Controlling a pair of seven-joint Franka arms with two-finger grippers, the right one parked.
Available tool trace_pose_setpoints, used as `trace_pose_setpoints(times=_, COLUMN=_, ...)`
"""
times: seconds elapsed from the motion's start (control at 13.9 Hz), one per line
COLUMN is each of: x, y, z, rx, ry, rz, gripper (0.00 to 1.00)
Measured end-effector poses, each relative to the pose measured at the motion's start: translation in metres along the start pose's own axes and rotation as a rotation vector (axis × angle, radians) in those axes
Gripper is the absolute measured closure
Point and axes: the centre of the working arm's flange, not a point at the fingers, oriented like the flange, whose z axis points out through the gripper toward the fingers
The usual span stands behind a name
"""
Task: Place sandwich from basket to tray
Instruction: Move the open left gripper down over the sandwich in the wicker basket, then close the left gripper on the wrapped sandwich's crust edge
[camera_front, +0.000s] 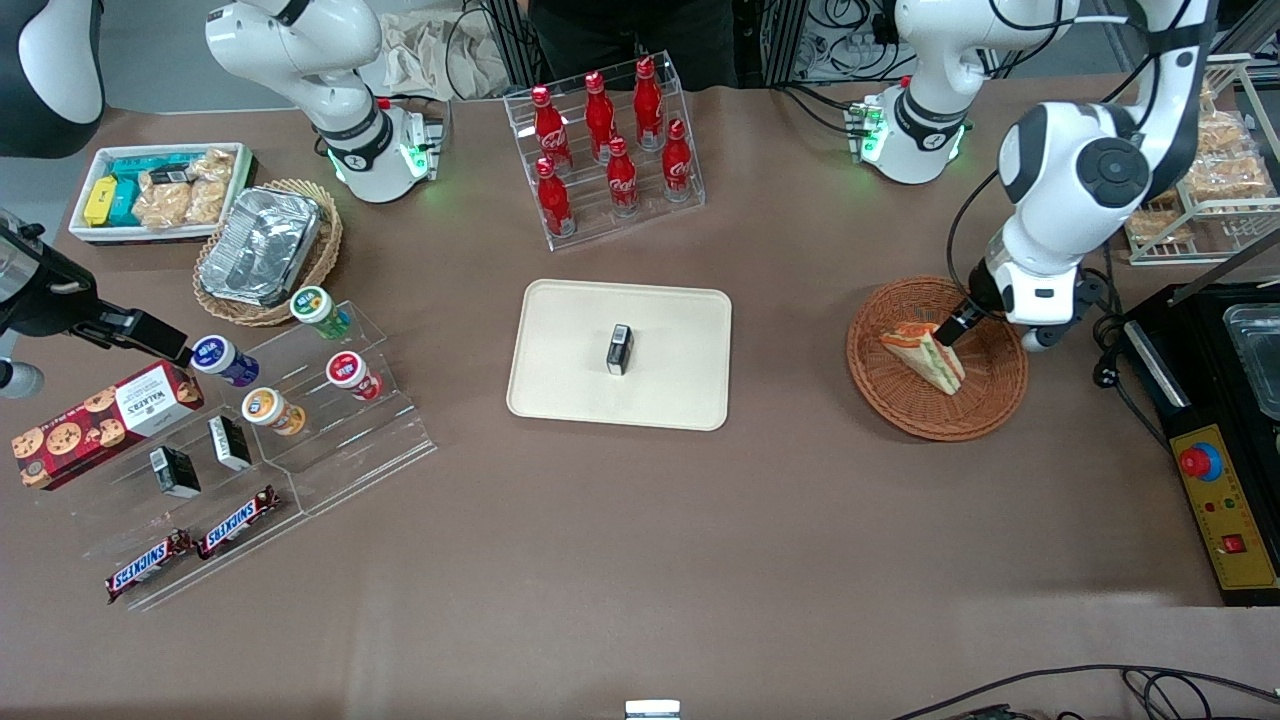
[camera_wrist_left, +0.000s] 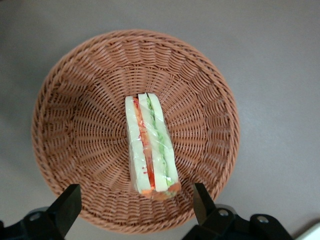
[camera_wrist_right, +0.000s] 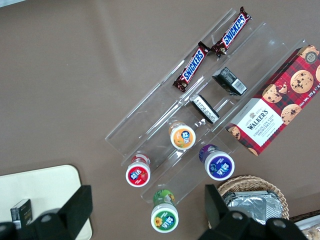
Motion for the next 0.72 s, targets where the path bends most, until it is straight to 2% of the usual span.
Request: trace_pose_setpoints(times=0.72, x=0.003, y=0.008, z=0.049, rx=-0.037, ry=0.027, rz=-0.035, gripper=0.0)
